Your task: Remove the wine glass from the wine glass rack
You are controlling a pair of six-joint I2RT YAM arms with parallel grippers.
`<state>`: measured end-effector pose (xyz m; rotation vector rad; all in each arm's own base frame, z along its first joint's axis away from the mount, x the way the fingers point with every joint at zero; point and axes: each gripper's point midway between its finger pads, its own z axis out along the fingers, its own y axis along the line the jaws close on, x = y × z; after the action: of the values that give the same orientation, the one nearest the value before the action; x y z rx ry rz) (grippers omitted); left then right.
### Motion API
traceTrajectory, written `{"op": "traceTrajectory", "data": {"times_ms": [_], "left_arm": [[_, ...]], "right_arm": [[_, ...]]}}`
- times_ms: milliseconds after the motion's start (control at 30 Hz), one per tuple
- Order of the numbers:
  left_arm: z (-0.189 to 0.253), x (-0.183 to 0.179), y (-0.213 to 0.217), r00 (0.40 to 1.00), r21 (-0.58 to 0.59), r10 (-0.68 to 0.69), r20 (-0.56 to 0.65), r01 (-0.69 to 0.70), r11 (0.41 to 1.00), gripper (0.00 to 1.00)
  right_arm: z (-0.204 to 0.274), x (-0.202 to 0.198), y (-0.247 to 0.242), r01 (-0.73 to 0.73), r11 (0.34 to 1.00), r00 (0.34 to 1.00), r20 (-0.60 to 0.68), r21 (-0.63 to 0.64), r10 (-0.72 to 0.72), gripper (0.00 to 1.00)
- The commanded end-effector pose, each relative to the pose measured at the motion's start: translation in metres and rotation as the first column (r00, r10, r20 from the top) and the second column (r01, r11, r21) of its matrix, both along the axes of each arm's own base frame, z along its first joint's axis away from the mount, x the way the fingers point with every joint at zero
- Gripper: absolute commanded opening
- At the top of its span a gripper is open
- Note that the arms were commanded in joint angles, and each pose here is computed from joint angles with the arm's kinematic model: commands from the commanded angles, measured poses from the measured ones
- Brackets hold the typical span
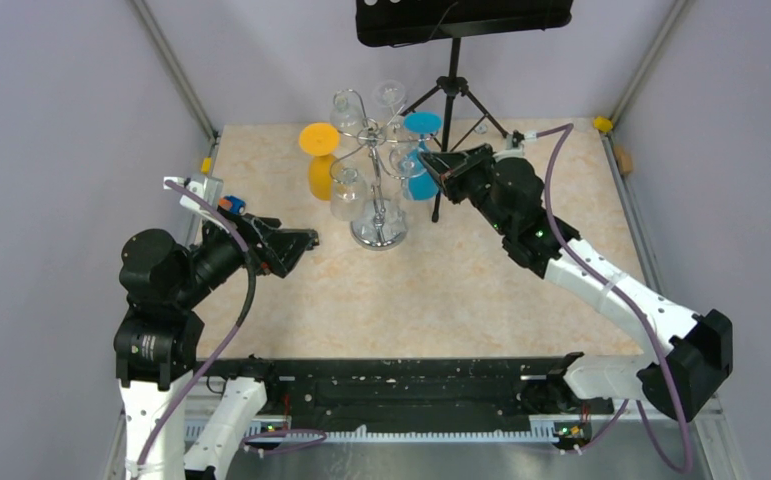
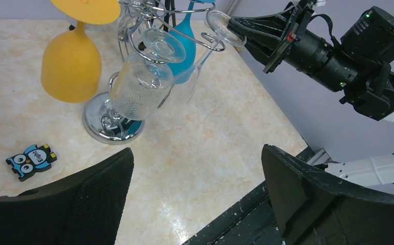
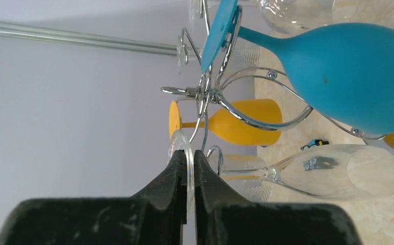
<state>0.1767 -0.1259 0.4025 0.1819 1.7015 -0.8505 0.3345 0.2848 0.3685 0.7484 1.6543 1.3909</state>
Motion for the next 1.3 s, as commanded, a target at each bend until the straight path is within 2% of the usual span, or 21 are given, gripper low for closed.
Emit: {"op": "traceTrajectory", "data": {"times_ms": [0, 367, 767, 1033, 1267], "left_arm": [[0.013, 0.004, 0.002, 0.998, -0.006, 0.019, 0.055, -0.018, 1.0, 0.99], [0.013, 0.007, 0.006, 0.997, -0.003, 0.052, 0.057, -0.052, 0.999, 0.99], [0.01, 0.007, 0.011, 0.996, 0.014, 0.075, 0.055, -0.076, 0.997, 0.99], [0.008, 0.006, 0.009, 0.997, 0.021, 0.057, 0.054, -0.058, 0.998, 0.99], [0.008, -0.002, 0.0, 0.997, 0.035, -0.017, 0.077, 0.014, 0.999, 0.99]], "right_arm": [[0.052, -0.022, -0.001, -0.034, 0.996, 0.996, 0.083, 0.085, 0.027, 0.0], [0.067, -0.03, 0.016, -0.11, 0.992, 0.985, 0.139, 0.069, 0.1, 0.0], [0.062, -0.003, 0.028, -0.055, 0.998, 0.99, 0.135, 0.032, 0.05, 0.0], [0.064, 0.014, 0.0, 0.124, 0.992, 0.98, 0.156, -0.015, -0.12, 0.0], [0.058, 0.008, -0.022, 0.186, 0.982, 0.976, 0.119, -0.039, -0.181, 0.0]]}}
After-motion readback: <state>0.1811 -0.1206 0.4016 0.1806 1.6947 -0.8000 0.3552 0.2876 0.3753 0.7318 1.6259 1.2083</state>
